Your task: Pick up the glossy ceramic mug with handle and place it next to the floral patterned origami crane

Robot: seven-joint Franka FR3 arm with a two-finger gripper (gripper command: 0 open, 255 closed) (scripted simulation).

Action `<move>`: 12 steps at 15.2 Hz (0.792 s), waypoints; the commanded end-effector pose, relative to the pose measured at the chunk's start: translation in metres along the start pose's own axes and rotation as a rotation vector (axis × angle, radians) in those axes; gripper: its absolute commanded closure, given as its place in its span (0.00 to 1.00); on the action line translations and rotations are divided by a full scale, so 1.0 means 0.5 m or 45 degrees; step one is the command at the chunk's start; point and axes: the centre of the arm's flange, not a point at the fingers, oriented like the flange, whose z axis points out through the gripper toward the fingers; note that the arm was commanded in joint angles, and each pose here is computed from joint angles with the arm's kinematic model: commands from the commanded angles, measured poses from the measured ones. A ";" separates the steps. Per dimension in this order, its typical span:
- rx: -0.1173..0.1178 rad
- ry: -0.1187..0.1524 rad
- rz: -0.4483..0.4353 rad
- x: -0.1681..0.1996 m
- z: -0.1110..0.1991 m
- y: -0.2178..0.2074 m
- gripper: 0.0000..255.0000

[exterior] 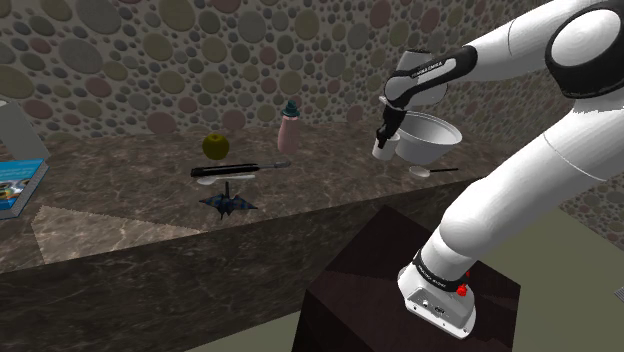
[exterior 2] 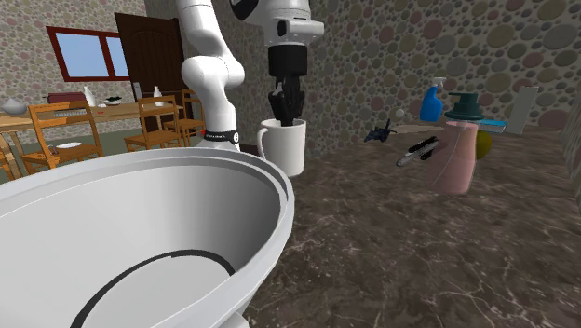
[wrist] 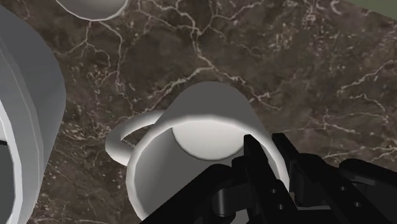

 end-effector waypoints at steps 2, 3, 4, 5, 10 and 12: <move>0.000 0.000 0.000 0.001 -0.033 0.002 1.00; 0.000 0.000 0.000 0.001 -0.043 0.003 1.00; 0.000 0.000 0.000 0.001 -0.054 0.003 1.00; 0.000 0.000 0.000 0.002 -0.064 0.004 1.00; 0.000 0.000 0.000 0.004 -0.117 0.007 1.00; 0.000 0.000 0.000 0.005 -0.138 0.008 1.00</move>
